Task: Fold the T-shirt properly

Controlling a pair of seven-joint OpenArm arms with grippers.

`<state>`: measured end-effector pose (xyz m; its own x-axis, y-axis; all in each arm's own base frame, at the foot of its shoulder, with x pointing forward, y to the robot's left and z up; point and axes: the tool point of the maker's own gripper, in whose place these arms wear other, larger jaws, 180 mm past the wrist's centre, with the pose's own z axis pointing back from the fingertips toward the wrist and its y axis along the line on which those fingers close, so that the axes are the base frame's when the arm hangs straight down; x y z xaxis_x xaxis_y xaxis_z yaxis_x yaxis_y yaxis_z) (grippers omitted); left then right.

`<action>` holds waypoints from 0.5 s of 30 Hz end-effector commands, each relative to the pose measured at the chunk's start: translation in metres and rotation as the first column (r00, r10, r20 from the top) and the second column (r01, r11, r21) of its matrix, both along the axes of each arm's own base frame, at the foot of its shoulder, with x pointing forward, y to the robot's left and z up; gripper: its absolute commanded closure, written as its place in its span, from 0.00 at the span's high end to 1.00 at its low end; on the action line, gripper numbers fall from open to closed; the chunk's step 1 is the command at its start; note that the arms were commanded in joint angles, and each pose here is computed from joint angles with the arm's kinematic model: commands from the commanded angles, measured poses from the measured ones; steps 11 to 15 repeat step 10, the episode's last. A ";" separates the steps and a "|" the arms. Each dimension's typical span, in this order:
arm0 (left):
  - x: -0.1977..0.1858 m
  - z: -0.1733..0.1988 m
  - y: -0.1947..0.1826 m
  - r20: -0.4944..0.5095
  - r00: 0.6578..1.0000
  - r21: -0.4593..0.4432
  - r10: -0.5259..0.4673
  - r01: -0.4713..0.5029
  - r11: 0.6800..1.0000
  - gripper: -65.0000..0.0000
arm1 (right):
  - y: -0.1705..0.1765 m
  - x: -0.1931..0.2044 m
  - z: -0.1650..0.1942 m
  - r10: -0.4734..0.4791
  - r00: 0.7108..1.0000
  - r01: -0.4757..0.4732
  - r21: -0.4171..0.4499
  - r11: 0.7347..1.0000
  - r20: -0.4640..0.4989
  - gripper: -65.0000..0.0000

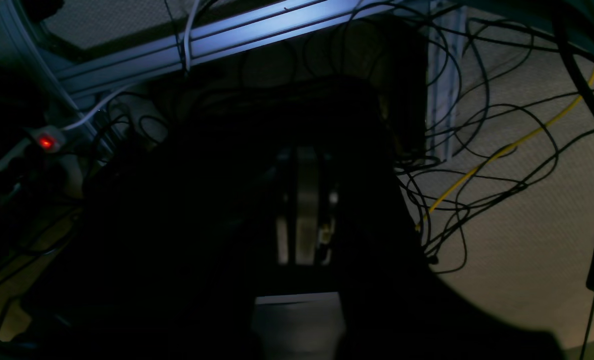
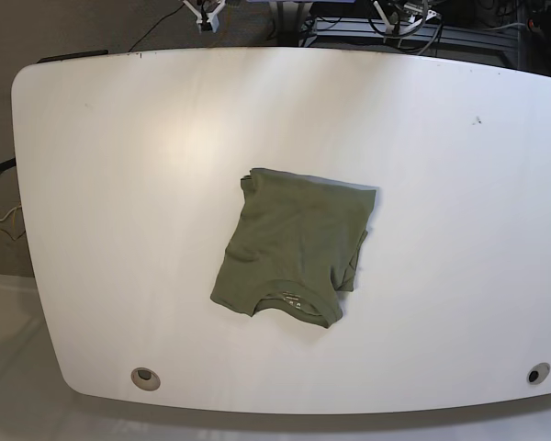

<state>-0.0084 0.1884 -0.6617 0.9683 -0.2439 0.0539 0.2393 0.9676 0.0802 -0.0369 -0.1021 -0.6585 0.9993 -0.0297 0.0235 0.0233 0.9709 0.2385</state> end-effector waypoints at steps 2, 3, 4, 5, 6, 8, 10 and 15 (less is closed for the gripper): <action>-0.001 0.000 0.004 0.000 1.000 0.009 -0.008 0.008 1.000 0.00 | 0.006 -0.002 0.001 0.002 1.000 -0.002 0.013 1.000 -0.002 0.00; -0.001 0.000 0.004 0.000 1.000 0.009 -0.008 0.008 1.000 0.00 | 0.008 -0.002 0.001 0.002 1.000 -0.002 0.016 1.000 -0.002 0.00; -0.001 0.000 0.004 0.000 1.000 0.009 -0.008 0.008 1.000 0.00 | 0.008 -0.002 0.001 0.002 1.000 -0.002 0.016 1.000 -0.002 0.00; 0.000 0.000 0.004 0.001 1.000 0.009 -0.009 0.009 1.000 0.00 | 0.008 -0.002 0.001 0.002 1.000 -0.002 0.016 1.000 -0.002 0.00; 0.000 0.000 0.004 0.001 1.000 0.009 -0.009 0.009 1.000 0.00 | 0.008 -0.002 0.001 0.000 1.000 0.000 0.016 1.000 -0.002 0.00; 0.000 0.000 0.004 0.000 1.000 0.008 -0.018 0.018 1.000 0.00 | 0.008 -0.003 0.001 0.000 1.000 0.001 0.016 1.000 -0.005 0.00; 0.000 0.000 0.003 -0.002 0.999 0.006 -0.036 0.036 0.999 0.00 | 0.008 -0.003 0.001 -0.004 1.000 0.004 0.015 1.000 -0.005 0.00; 0.000 0.000 0.003 -0.002 0.999 0.006 -0.036 0.036 0.999 0.00 | 0.008 -0.003 0.001 -0.004 1.000 0.004 0.015 1.000 -0.005 0.00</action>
